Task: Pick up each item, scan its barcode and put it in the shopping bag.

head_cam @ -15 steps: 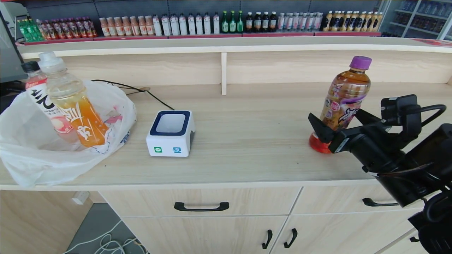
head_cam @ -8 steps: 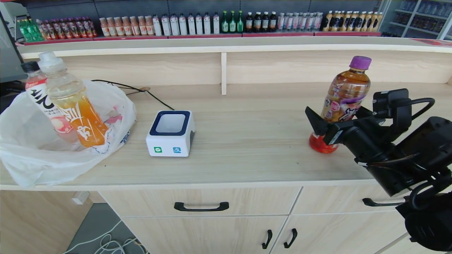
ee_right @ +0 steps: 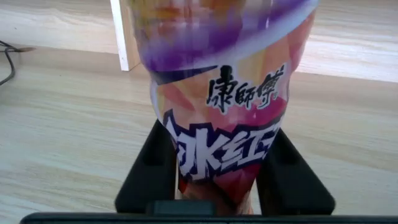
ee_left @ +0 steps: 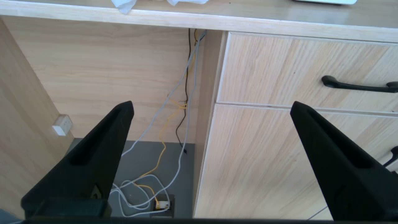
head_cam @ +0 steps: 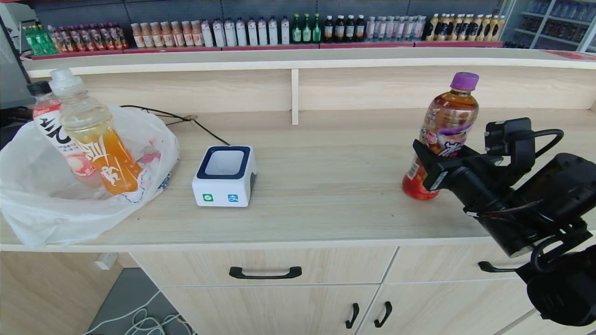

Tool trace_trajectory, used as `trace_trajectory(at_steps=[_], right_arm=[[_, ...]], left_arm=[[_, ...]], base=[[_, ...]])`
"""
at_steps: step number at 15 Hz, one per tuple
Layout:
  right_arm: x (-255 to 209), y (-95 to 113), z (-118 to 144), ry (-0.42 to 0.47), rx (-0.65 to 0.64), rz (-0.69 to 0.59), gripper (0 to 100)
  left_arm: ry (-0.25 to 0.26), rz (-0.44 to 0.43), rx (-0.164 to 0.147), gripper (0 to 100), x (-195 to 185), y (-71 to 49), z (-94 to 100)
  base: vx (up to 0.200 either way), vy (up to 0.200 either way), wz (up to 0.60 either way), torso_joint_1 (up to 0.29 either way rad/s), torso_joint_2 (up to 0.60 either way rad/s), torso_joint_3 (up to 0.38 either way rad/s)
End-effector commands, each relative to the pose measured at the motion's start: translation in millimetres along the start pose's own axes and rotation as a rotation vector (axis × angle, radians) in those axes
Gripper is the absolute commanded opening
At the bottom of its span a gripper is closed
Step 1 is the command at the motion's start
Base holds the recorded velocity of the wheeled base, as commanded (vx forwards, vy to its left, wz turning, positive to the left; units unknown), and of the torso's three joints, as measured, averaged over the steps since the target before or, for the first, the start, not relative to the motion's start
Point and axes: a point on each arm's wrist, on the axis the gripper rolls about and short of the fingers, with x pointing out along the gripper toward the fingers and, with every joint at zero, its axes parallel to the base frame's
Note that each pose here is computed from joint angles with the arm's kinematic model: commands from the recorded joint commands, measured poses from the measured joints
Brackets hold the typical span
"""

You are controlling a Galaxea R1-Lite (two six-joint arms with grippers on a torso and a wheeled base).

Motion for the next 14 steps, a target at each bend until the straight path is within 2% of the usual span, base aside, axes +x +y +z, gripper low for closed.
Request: trace_trajectory(at_steps=[1,14], right_arm=[[-1,0,4,-0.011,0.001,0.000,0],[-22,-4,35,-0.088,0.015,0.004,0]], left_arm=[[0.000,0.000,0.000,100,0,0.0,-0.1],[0.000,0.000,-0.002,100,0,0.0,-0.1]], base=[[0.000,0.000,0.00,0.000,0.00,0.000],[0.000,0.000,0.00,0.000,0.00,0.000]])
